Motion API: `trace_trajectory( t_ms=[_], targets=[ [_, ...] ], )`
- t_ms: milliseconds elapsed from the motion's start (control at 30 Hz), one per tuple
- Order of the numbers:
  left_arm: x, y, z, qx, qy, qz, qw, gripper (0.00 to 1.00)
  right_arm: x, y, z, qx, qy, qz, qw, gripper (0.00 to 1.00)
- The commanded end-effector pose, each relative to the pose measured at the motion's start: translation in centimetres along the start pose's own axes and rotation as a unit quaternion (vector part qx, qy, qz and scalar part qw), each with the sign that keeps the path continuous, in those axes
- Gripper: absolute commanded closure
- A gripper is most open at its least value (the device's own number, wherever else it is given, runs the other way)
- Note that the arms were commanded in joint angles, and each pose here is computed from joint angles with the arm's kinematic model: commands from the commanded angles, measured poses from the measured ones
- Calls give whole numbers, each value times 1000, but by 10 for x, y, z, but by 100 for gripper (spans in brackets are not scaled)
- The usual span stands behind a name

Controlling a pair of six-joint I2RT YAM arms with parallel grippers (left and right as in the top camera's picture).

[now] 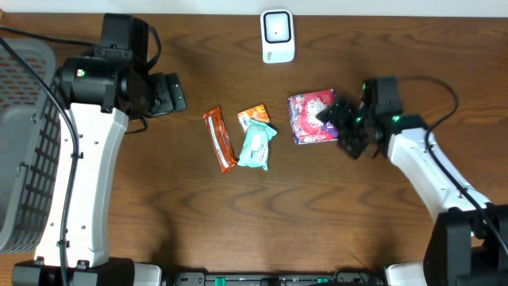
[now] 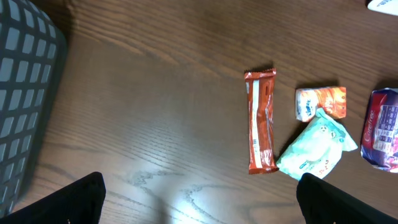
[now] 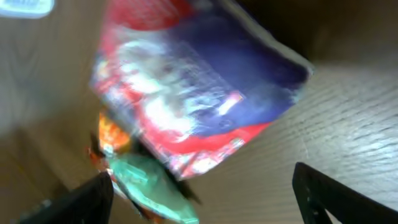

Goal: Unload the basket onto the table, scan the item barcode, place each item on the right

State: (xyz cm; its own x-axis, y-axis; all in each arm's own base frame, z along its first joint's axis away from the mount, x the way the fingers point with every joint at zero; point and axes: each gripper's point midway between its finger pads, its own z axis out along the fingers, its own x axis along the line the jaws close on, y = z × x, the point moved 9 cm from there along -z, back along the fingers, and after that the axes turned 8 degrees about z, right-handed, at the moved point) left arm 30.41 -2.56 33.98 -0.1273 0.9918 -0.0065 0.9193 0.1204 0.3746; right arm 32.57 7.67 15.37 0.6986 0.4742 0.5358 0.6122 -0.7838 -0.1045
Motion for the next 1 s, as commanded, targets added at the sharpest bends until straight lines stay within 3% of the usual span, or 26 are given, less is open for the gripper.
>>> trace_trajectory(
  t_ms=[0, 200, 267, 367, 433, 667, 733, 833, 967],
  targets=[
    [1, 0, 3, 6, 2, -5, 1000, 2, -26, 0, 25, -10, -2, 114, 993, 18],
    [1, 0, 3, 6, 2, -5, 1000, 2, -35, 3, 43, -40, 89, 79, 992, 29],
    [1, 0, 3, 6, 2, -5, 1000, 2, -38, 1, 45, -40, 90, 76, 992, 29],
    [1, 0, 3, 6, 2, -5, 1000, 2, -38, 0, 46, -46, 88, 24, 995, 22],
    [1, 0, 3, 6, 2, -5, 1000, 2, -38, 0, 46, -56, 84, -16, 995, 23],
    [1, 0, 3, 6, 2, -5, 1000, 2, -42, -2, 57, -48, 72, -37, 996, 25],
    [1, 0, 3, 6, 2, -5, 1000, 2, -43, -4, 60, -41, 68, -70, 994, 43],
    [1, 0, 3, 6, 2, -5, 1000, 2, -44, -9, 60, -14, 75, -143, 987, 99],
    [1, 0, 3, 6, 2, -5, 1000, 2, -45, -8, 47, 48, 102, -179, 977, 99]
  ],
)
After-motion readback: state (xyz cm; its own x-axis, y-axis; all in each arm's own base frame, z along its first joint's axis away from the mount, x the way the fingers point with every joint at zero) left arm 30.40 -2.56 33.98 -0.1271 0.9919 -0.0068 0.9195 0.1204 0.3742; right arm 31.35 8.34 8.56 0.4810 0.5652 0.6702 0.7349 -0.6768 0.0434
